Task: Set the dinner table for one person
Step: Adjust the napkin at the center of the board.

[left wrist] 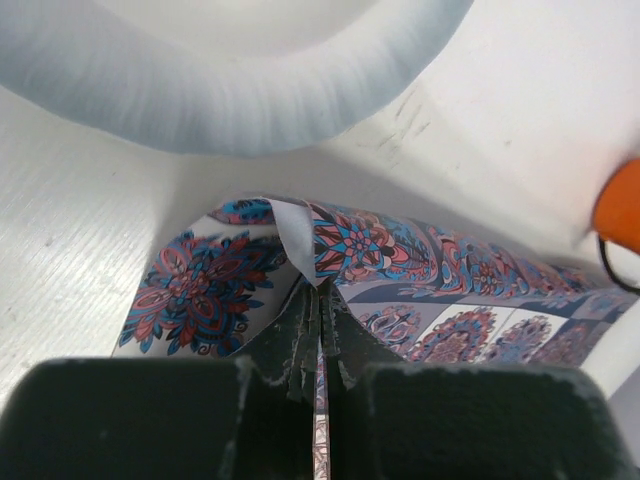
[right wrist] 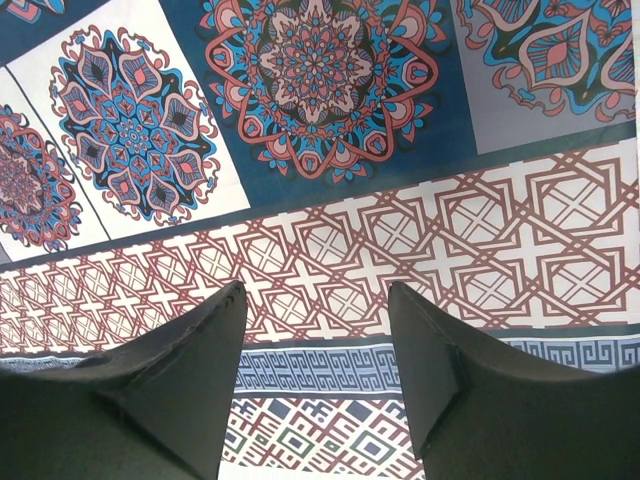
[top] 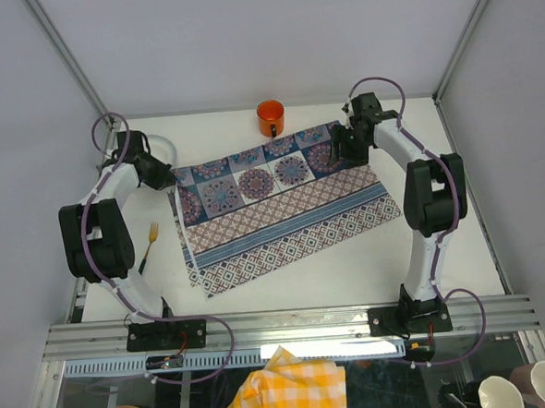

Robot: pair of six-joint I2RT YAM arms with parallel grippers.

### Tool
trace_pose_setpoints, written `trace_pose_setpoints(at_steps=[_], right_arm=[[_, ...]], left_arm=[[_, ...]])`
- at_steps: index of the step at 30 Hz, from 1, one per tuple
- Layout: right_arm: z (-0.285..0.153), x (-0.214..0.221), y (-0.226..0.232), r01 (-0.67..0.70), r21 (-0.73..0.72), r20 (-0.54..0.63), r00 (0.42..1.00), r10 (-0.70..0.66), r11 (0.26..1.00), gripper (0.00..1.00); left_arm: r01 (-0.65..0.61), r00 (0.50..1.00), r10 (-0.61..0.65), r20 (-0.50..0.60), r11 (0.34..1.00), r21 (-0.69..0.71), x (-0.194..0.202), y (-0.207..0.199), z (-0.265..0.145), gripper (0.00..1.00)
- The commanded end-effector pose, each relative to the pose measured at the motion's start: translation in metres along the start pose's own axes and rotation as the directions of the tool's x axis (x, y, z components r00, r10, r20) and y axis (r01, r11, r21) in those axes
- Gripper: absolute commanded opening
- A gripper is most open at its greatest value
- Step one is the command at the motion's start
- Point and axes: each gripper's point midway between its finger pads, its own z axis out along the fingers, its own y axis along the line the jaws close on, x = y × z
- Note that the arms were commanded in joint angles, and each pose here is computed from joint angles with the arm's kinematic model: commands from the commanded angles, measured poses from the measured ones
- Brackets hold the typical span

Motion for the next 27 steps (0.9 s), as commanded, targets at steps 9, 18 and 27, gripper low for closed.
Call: trace_pose_setpoints(at_steps=[9, 18, 27], right_arm=[[-0.029, -0.016, 0.011, 0.013, -0.034, 0.081, 0.997, -0.011, 0.999, 0.61], [-0.027, -0.013, 0.012, 0.013, -0.044, 0.074, 0.997, -0.010, 0.999, 0.61], [-0.025, -0.018, -0.012, 0.019, 0.068, 0.102, 0.994, -0.025, 0.998, 0.62]], left_arm=[[0.074, 0.984, -0.111, 0.138, 0.965, 0.250, -0.071, -0.061, 0.000, 0.10], [0.060, 0.992, -0.091, 0.091, 0.952, 0.300, -0.066, -0.076, -0.013, 0.32], [0.014, 0.996, -0.035, 0.079, 0.965, 0.261, -0.032, -0.071, -0.079, 0.40]])
